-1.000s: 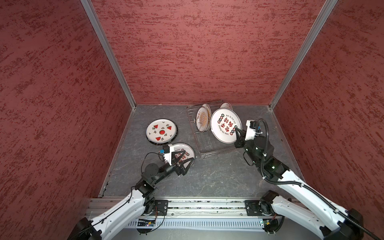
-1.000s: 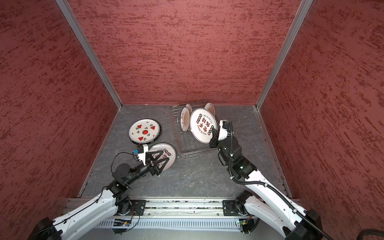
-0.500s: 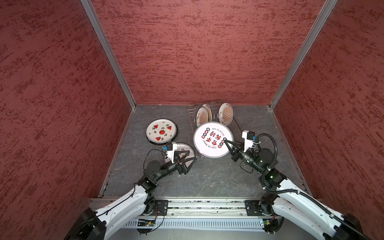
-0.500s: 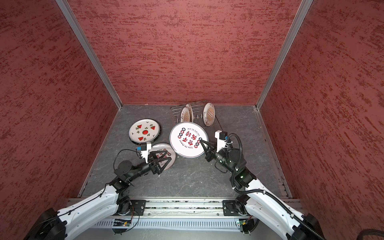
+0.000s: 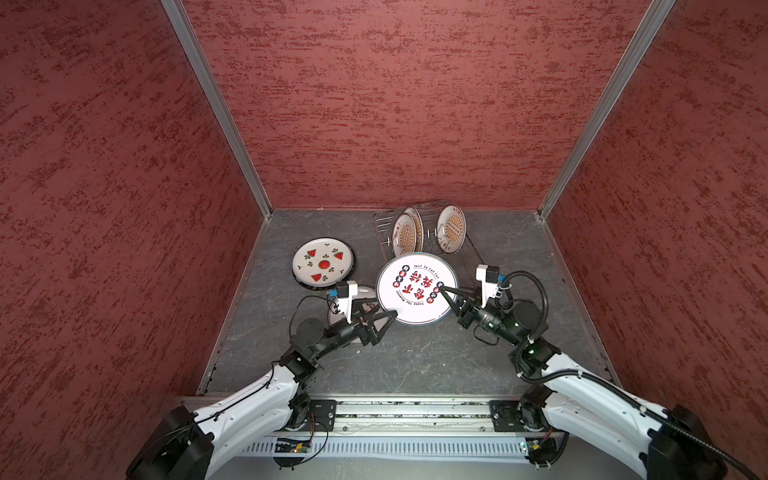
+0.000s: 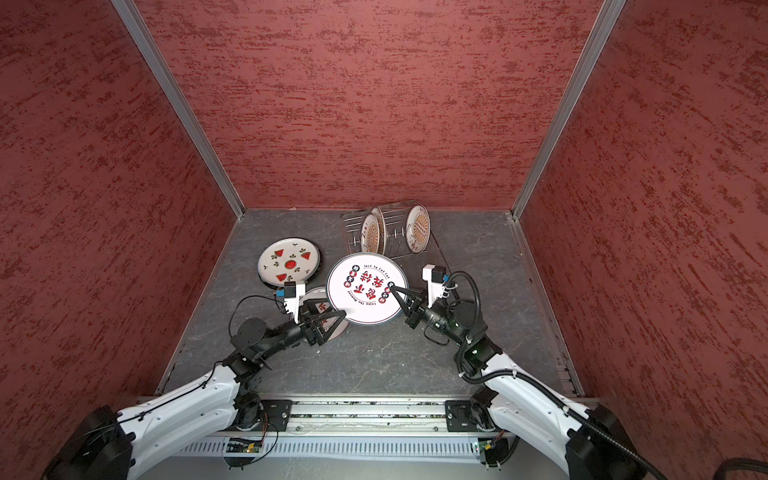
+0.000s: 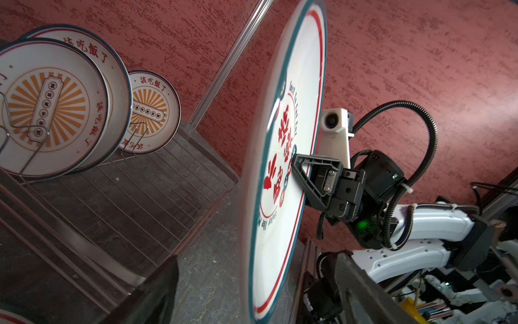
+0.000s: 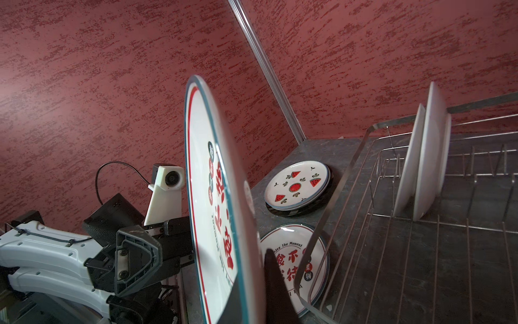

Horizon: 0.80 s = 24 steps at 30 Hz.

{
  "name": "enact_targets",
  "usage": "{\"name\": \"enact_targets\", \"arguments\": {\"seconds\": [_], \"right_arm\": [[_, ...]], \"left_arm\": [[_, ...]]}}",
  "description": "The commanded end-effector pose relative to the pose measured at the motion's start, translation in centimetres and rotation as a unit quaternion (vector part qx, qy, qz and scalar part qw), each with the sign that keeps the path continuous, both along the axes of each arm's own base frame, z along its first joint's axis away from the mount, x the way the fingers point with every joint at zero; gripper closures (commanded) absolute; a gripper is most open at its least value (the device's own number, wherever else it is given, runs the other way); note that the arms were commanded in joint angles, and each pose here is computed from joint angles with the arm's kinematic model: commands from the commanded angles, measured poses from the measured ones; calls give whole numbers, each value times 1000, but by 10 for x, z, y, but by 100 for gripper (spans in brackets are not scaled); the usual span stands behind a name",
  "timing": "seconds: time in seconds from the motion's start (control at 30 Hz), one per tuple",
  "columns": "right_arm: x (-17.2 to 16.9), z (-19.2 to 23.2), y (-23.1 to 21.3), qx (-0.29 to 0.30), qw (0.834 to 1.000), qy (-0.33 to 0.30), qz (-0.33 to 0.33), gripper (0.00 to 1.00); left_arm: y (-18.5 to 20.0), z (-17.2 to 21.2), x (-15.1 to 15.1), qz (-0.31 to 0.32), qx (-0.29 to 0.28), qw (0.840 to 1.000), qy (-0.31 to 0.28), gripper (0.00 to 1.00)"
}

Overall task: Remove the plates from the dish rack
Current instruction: 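Grasp the plate rim with the left gripper while the right gripper holds it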

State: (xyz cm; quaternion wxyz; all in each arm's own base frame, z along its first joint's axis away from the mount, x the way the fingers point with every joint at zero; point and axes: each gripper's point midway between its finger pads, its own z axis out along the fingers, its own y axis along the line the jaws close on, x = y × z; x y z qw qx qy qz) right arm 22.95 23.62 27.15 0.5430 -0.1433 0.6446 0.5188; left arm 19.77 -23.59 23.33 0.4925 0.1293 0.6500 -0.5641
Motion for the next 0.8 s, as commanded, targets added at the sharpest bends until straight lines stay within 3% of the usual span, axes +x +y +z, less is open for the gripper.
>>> {"name": "enact_targets", "arguments": {"seconds": [0.0,0.07,0.13,0.37,0.77], "right_arm": [[-9,28,0,39,998,-44,17,97],[-8,27,0,37,998,-43,14,97],[-6,25,0,35,999,-41,10,96],[1,23,-3,27,998,-56,-15,97],[5,18,1,9,997,-72,-20,97]], "left_arm": [[-2,22,0,3,-16,999,-28,25],[-3,23,-1,-1,-17,999,-27,39],[-4,22,0,0,-18,1000,-22,47],[-7,20,4,4,-15,1000,-4,69],[-9,20,8,8,-18,1000,4,95]]}}
